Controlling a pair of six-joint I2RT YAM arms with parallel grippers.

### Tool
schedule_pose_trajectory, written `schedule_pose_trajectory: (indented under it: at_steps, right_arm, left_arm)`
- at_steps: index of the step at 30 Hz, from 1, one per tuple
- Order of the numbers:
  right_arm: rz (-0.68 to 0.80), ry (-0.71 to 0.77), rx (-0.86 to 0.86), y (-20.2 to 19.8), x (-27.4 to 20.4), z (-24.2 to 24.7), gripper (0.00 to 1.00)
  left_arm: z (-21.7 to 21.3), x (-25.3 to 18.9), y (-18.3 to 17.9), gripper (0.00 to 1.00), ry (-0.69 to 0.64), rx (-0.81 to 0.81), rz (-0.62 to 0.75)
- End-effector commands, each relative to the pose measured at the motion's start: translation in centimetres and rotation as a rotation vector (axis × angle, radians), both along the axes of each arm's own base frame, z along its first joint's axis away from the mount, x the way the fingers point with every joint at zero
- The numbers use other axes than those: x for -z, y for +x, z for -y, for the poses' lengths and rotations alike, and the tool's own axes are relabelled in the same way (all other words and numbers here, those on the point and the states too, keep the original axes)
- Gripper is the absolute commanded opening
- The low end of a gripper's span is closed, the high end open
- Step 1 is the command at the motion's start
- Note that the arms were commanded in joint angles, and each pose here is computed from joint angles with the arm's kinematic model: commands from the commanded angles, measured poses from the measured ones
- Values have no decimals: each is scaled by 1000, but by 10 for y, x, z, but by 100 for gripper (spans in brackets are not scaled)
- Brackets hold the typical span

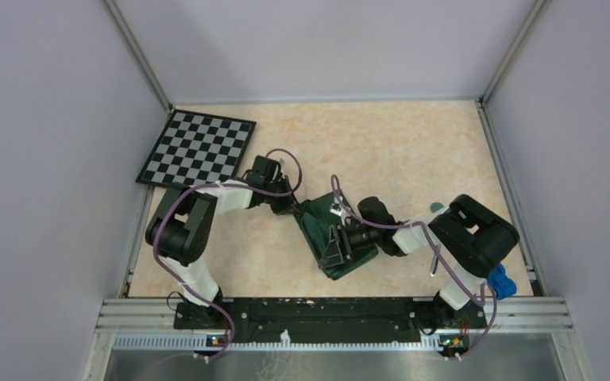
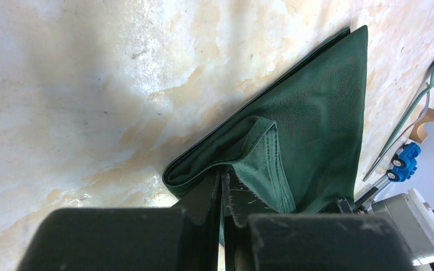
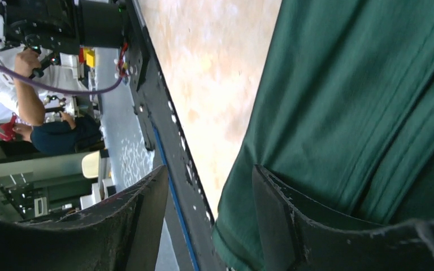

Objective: Fold the napkin into a case and place the utensils inside
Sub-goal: Smooth out the 2/3-rectangle-folded napkin at the center of the board.

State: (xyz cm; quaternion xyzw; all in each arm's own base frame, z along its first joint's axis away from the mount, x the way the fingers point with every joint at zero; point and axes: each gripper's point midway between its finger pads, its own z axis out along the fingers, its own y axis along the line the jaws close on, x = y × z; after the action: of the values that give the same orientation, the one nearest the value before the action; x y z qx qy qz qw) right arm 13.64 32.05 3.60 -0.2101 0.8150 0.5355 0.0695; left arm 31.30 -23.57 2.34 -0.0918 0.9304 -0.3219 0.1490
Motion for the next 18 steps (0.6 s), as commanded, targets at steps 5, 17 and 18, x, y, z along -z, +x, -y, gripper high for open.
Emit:
schedule_pose_trajectory:
  at_steps: [5, 17, 18]
  right_arm:
    - [34, -15, 23, -14, -11, 17, 57]
    - [30, 28, 36, 2, -22, 0, 51]
    - [27, 25, 34, 1, -21, 0, 51]
  left_arm:
    - [-12, 9, 0, 14, 79, 50, 28]
    - [19, -57, 3, 24, -129, 143, 125]
    - [20, -55, 5, 23, -134, 140, 121]
